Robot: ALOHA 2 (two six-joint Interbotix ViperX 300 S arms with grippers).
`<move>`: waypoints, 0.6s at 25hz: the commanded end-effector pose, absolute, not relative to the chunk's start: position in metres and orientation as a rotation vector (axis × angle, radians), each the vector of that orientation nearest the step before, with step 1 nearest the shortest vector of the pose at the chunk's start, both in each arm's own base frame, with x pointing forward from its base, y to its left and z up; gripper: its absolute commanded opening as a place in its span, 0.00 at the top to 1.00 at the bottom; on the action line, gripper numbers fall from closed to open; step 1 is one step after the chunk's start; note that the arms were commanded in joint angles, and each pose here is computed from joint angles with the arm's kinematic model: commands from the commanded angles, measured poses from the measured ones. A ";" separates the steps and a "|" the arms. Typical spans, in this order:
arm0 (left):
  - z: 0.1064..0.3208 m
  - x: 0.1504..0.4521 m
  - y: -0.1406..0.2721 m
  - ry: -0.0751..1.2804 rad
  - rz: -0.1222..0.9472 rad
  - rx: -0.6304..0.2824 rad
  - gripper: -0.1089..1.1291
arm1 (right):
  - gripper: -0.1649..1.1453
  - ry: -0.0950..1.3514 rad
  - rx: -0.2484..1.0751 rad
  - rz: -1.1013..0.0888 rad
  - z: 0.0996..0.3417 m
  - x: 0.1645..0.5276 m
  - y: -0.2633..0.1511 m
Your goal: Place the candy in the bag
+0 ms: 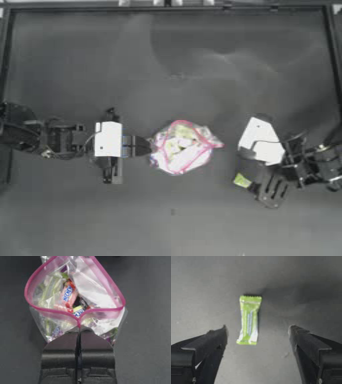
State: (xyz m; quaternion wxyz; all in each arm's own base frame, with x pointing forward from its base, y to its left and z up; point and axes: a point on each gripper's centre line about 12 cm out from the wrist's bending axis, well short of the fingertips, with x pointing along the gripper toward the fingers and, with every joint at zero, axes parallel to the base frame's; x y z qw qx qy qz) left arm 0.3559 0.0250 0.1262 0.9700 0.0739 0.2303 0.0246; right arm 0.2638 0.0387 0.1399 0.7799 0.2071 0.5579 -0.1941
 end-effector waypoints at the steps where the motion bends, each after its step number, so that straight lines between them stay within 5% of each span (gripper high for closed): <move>1: 0.136 0.361 0.025 0.427 0.053 0.151 0.86 | 0.12 1.176 0.461 -0.406 0.141 0.272 0.042; 15: 0.135 0.361 0.025 0.429 0.052 0.153 0.86 | 0.12 1.207 0.462 -0.421 0.127 0.281 0.050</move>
